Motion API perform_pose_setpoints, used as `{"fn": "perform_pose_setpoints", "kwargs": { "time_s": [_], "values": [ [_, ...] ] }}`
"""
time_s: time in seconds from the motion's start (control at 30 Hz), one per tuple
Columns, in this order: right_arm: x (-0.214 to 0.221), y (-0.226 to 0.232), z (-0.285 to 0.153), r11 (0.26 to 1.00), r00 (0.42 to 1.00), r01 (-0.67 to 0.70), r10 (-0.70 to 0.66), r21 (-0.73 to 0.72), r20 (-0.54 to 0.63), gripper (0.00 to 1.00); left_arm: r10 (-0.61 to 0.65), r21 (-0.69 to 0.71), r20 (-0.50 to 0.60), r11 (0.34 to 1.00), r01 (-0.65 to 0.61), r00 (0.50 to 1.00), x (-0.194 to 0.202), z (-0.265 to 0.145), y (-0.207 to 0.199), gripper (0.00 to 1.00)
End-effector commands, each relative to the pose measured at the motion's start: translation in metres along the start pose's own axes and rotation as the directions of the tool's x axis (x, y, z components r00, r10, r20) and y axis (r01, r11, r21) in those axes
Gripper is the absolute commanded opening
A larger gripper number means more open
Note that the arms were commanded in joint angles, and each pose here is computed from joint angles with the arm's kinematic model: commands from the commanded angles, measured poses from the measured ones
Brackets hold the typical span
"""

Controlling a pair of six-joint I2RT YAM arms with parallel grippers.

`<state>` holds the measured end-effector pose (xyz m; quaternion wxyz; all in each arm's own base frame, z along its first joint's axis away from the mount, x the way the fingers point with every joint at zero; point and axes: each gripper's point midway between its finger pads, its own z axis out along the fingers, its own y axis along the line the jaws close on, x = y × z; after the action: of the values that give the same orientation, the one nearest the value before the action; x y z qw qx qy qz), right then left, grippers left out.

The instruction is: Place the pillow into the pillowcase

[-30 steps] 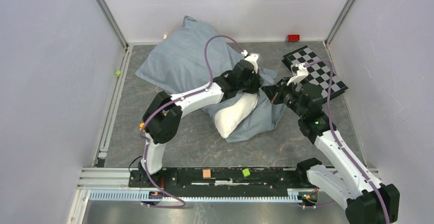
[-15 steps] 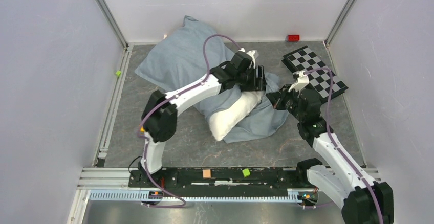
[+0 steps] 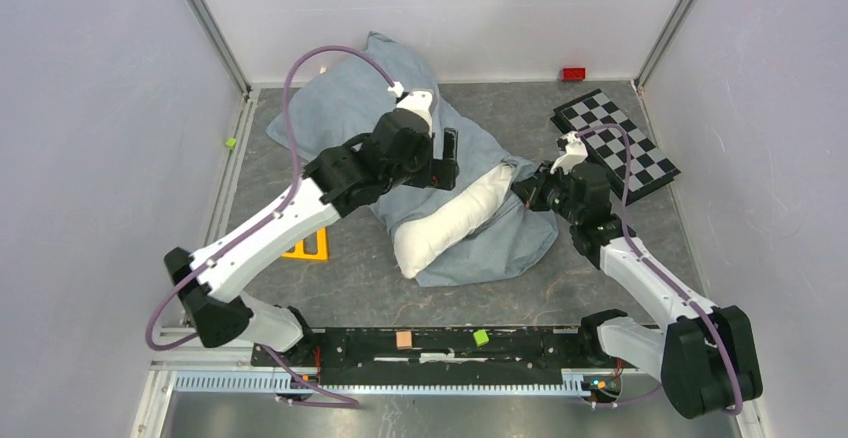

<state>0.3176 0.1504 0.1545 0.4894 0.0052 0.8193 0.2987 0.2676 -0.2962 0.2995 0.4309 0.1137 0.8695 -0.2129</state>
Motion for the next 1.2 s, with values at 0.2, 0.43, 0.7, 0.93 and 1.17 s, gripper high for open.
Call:
{"fn": "perform_pose_setpoints", "kwargs": {
  "time_s": [0.2, 0.43, 0.7, 0.93, 1.17],
  "values": [
    [-0.04, 0.03, 0.027, 0.993, 0.998, 0.037, -0.031, -0.112, 0.056, 0.0, 0.085, -0.191, -0.377, 0.967, -0.167, 0.922, 0.119, 0.097, 0.06, 0.86],
    [-0.038, 0.074, 0.096, 0.975, 0.995, 0.092, -0.099, -0.202, -0.023, 0.0, 0.094, -0.124, -0.302, 0.983, -0.137, 0.949, 0.104, 0.077, 0.002, 0.11],
    [-0.045, 0.061, 0.115, 0.981, 0.981, 0.174, -0.18, -0.082, -0.077, 0.0, -0.187, -0.299, -0.259, 0.948, 0.106, 0.948, 0.085, 0.12, 0.091, 0.02],
    [-0.065, 0.008, 0.064, 0.94, 0.959, 0.274, -0.25, 0.205, -0.134, 0.37, -0.278, -0.263, -0.239, 0.941, 0.214, 0.93, 0.071, 0.147, 0.091, 0.02],
    [-0.03, 0.04, 0.016, 0.965, 0.979, 0.202, -0.192, 0.168, -0.074, 0.43, -0.293, -0.242, -0.225, 0.941, 0.238, 0.929, 0.062, 0.152, 0.085, 0.02]
  ]
}}
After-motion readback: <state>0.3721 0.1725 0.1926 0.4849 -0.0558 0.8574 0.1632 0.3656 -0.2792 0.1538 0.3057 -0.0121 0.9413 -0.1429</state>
